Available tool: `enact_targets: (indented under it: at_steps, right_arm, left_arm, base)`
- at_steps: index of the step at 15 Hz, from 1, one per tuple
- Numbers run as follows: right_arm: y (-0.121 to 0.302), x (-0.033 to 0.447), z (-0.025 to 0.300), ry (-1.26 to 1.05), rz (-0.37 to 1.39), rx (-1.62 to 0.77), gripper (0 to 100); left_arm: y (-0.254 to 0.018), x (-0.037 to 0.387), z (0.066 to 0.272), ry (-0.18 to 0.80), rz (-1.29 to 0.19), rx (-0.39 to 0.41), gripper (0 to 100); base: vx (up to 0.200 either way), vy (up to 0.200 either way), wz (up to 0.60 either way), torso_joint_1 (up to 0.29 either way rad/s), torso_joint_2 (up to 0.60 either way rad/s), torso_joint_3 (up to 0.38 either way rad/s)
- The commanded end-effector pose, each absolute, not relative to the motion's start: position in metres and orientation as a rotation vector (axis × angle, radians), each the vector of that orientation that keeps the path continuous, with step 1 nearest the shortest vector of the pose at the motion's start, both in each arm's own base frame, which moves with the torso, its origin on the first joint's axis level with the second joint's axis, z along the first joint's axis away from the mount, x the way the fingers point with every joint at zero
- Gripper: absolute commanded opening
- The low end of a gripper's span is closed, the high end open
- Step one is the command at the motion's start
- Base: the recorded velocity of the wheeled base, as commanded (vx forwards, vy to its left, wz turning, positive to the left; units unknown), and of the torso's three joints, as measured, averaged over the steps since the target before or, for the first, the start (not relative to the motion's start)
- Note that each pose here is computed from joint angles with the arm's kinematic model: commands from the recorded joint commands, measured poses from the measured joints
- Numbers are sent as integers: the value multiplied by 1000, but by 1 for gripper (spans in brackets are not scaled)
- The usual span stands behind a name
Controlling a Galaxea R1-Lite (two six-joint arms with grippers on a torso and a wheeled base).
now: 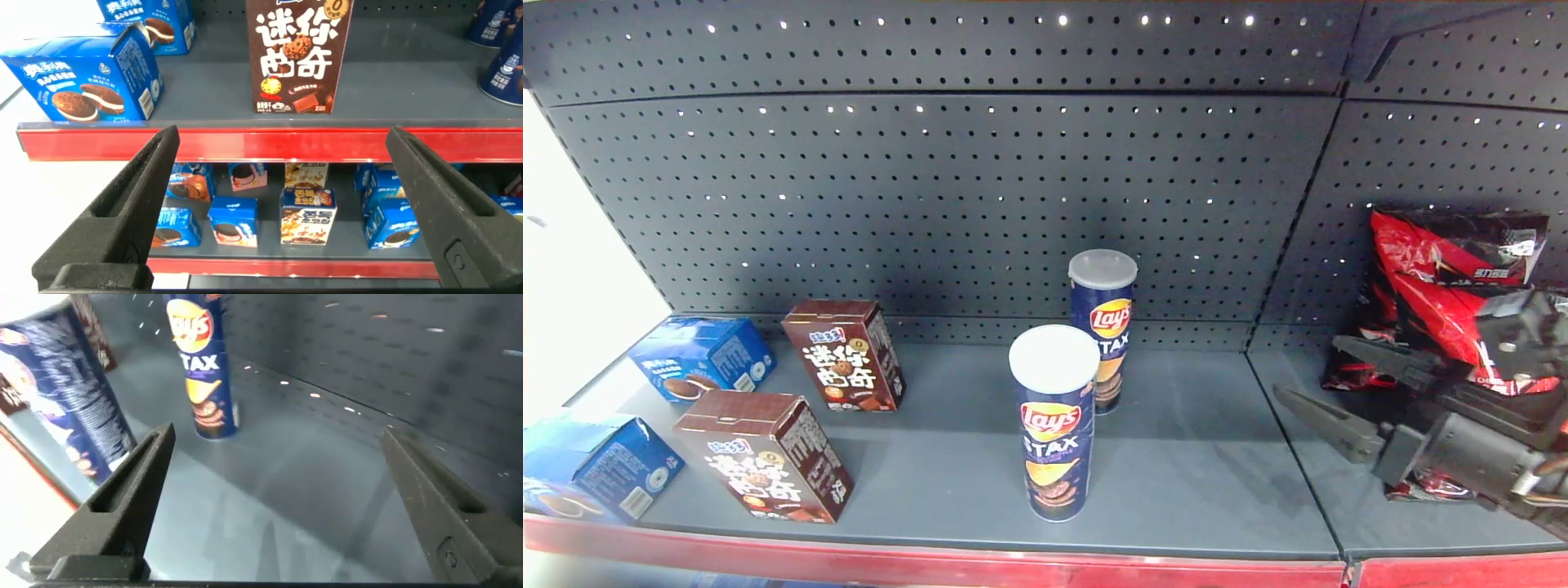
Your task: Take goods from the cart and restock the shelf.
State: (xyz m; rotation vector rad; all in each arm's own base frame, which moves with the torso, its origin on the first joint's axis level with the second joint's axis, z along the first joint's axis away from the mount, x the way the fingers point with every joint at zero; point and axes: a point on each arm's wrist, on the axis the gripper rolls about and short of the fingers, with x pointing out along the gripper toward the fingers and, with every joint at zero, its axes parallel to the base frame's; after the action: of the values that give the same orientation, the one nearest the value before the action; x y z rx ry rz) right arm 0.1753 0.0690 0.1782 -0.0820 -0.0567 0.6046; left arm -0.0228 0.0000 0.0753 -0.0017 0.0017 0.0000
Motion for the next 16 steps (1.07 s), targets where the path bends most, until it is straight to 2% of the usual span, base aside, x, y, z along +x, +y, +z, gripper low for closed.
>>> enact_targets:
  at_steps: [1,4,7,12,16]
  right_arm:
    - [28,96,185,-148,484,-24,100]
    - [9,39,183,-175,343,-2,100]
    - [7,4,141,-157,271,-6,100]
    - [9,-18,104,-172,294,-18,100]
    - [3,-16,94,-77,43,-9,100]
  left_arm:
    - [0,-23,75,3,0,-2,100]
    - [0,-23,76,2,0,-2,100]
    - [0,-23,75,3,0,-2,100]
    - [0,-23,75,3,0,-2,100]
    - [0,-23,75,3,0,-3,100]
  base:
    - [0,0,0,0,0,0]
    - [0,0,0,0,0,0]
    - [0,0,0,0,0,0]
    - [0,0,0,0,0,0]
    - [0,0,0,0,0,0]
